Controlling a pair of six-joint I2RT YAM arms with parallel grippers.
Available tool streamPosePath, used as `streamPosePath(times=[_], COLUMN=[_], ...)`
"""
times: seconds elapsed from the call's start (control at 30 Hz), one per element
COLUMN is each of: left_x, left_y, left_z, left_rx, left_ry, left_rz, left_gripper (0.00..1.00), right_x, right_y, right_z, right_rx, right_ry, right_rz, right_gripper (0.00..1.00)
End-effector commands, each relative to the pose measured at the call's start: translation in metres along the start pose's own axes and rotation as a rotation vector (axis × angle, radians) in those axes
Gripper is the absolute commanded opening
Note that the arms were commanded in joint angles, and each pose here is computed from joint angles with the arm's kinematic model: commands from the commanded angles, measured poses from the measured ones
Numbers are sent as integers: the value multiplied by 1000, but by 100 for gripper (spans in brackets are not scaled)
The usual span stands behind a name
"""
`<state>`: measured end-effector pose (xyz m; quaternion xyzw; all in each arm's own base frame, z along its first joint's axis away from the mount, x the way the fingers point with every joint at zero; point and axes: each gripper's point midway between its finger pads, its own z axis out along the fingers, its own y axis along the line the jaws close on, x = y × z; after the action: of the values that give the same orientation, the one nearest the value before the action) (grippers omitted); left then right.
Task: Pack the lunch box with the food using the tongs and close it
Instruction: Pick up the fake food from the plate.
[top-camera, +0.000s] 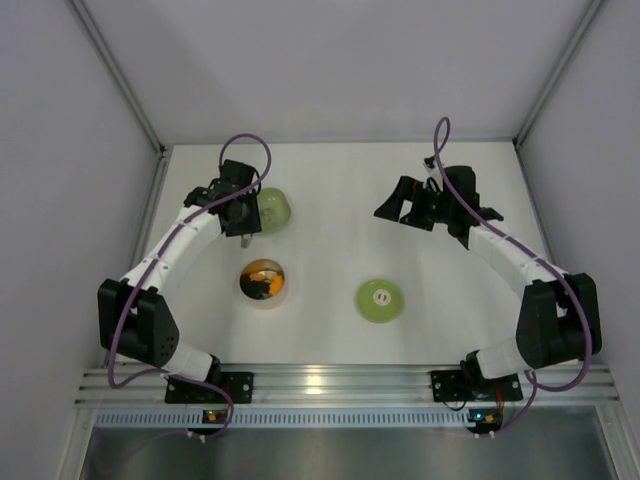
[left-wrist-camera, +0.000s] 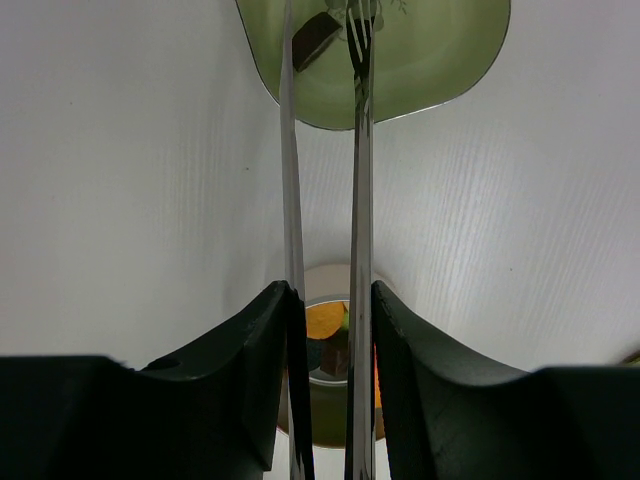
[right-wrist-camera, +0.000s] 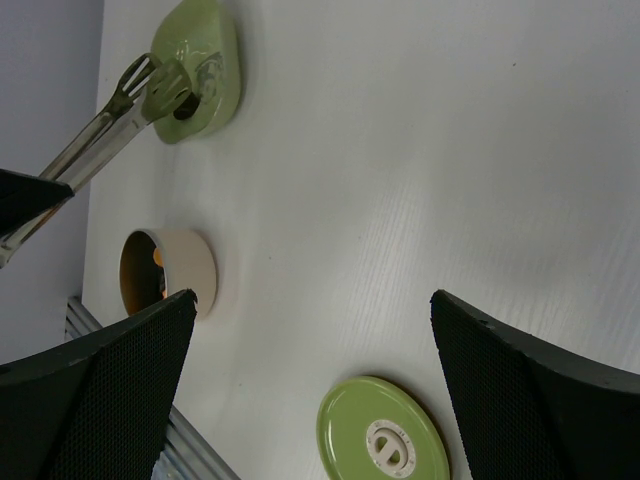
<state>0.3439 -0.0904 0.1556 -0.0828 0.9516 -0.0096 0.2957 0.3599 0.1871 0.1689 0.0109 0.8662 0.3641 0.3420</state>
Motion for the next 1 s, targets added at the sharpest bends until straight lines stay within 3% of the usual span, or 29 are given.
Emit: streamPosePath(times=[0.0, 0.67, 0.97], left_x=[-4, 19, 11], left_y=[-3, 2, -1], left_z=[-4, 8, 1], left_rx=[17, 13, 28], left_ry=[2, 57, 33], left_rz=[2, 11, 8], left_gripper=[43, 42, 26], right_x=[-2, -2, -2], right_y=[2, 1, 0], right_z=[2, 3, 3], right_rx=[-10, -11, -8], right_ry=[-13, -9, -9], right_rz=[-36, -31, -30], right_gripper=[100, 99, 99])
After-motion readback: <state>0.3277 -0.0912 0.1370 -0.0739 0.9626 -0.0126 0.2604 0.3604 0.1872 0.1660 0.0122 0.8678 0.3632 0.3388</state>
